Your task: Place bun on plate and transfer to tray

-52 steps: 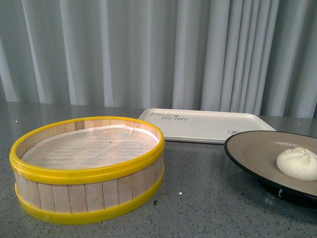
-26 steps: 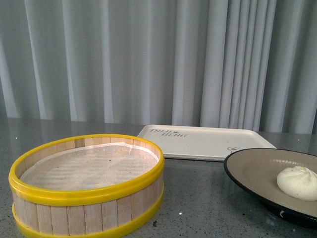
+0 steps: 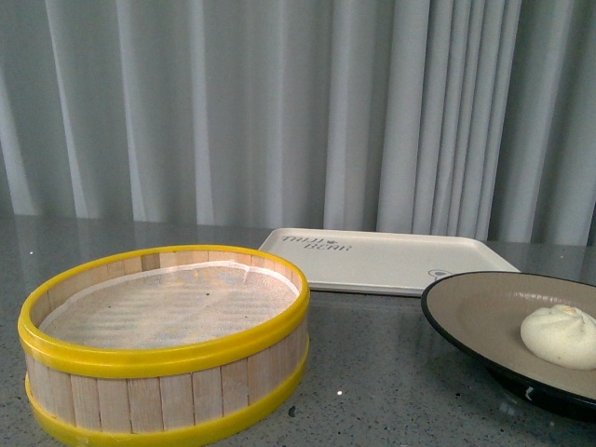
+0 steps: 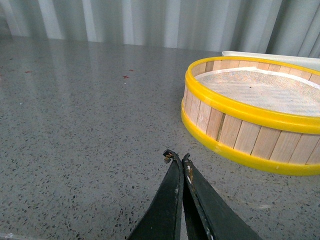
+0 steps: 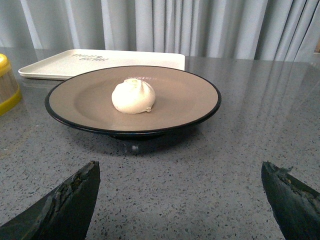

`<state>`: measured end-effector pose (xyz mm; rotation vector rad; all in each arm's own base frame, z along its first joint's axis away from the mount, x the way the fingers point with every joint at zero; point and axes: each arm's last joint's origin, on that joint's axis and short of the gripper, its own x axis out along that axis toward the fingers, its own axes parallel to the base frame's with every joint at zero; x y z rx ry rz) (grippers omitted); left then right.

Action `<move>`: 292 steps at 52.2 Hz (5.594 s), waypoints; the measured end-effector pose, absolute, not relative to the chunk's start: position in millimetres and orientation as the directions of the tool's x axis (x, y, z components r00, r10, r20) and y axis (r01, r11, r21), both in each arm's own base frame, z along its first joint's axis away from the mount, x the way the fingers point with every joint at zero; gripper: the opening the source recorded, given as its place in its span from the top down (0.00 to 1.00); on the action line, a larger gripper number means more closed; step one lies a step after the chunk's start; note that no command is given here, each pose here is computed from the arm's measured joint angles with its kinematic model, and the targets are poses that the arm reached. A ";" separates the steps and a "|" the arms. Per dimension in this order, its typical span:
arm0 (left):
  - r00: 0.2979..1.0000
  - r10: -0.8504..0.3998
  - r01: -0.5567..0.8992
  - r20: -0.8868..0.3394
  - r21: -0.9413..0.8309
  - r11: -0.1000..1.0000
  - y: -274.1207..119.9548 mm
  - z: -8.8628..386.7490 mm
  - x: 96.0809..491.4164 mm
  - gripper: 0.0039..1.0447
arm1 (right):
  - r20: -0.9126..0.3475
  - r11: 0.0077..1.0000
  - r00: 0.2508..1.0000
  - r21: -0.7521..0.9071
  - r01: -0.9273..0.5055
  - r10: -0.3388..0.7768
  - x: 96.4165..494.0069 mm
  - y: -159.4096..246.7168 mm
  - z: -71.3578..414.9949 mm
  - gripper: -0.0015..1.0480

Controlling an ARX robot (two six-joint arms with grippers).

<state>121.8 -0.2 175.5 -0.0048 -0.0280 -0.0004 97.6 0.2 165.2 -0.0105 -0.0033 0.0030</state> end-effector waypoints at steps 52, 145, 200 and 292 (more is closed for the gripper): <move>1.000 -0.002 0.002 0.023 -0.005 1.000 -0.2 172.2 96.3 0.91 | 0.003 1.000 1.000 -0.011 -0.003 0.003 97.6 0.2 165.2 0.08; 1.000 -0.002 0.002 0.023 -0.004 1.000 -0.2 172.2 96.3 0.06 | -0.456 0.235 0.851 -0.825 -0.514 0.263 191.2 6.0 246.7 0.08; 1.000 -0.002 0.002 0.023 -0.004 1.000 -0.2 172.2 96.3 0.06 | -0.611 0.059 0.715 -0.745 -0.664 0.339 253.8 14.0 223.5 0.48; 1.000 -0.002 0.002 0.023 -0.004 1.000 -0.2 172.2 96.3 0.06 | -0.365 -0.107 0.845 -0.930 -0.352 0.391 452.3 4.7 275.0 0.97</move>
